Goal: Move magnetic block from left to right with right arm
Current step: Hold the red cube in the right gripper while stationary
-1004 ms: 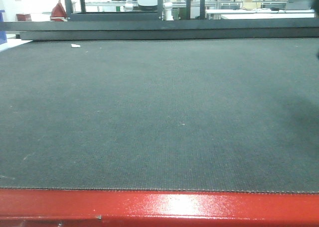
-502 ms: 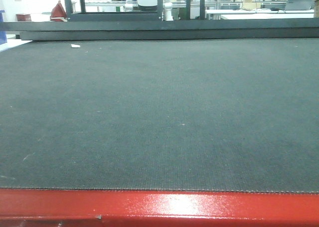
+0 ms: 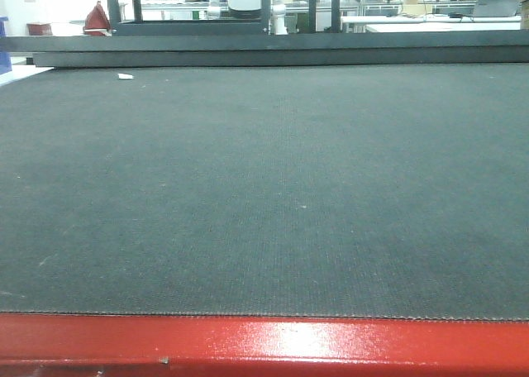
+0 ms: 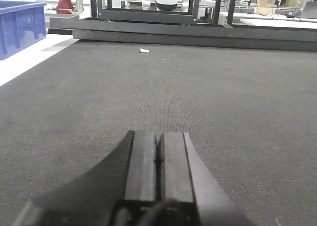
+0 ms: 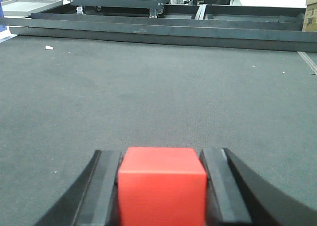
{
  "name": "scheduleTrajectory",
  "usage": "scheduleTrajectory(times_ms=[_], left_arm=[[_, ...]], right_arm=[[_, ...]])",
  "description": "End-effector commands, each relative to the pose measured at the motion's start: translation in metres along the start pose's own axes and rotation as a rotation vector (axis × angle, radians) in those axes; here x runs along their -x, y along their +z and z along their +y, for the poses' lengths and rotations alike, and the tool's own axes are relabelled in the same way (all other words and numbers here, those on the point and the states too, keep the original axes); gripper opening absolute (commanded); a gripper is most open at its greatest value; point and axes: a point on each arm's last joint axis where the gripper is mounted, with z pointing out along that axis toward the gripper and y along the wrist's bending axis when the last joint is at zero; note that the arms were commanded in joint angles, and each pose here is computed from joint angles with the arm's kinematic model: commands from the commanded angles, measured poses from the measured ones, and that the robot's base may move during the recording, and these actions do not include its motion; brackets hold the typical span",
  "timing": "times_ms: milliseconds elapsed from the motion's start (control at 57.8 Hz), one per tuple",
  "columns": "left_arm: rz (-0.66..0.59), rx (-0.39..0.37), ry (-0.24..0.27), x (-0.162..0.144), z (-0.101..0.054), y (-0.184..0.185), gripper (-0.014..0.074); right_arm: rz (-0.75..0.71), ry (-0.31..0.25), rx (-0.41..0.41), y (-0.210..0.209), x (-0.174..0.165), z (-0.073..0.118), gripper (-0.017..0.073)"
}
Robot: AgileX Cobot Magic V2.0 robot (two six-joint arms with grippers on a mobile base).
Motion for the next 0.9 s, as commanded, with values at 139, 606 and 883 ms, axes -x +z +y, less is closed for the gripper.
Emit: scheduleTrajectory(times_ms=[139, 606, 883], left_arm=[[-0.086, 0.006, -0.010, 0.0054, 0.0006, -0.0009, -0.0126], [-0.086, 0.006, -0.010, 0.0054, 0.0006, -0.0009, -0.0126], [-0.086, 0.006, -0.010, 0.0054, 0.0006, -0.0009, -0.0126]], right_arm=[[-0.090, -0.016, 0.002, -0.0014, 0.0144, 0.0010, 0.0202], [-0.090, -0.016, 0.002, -0.0014, 0.0144, 0.0010, 0.0202], [-0.090, -0.016, 0.002, -0.0014, 0.0144, 0.0010, 0.0202]])
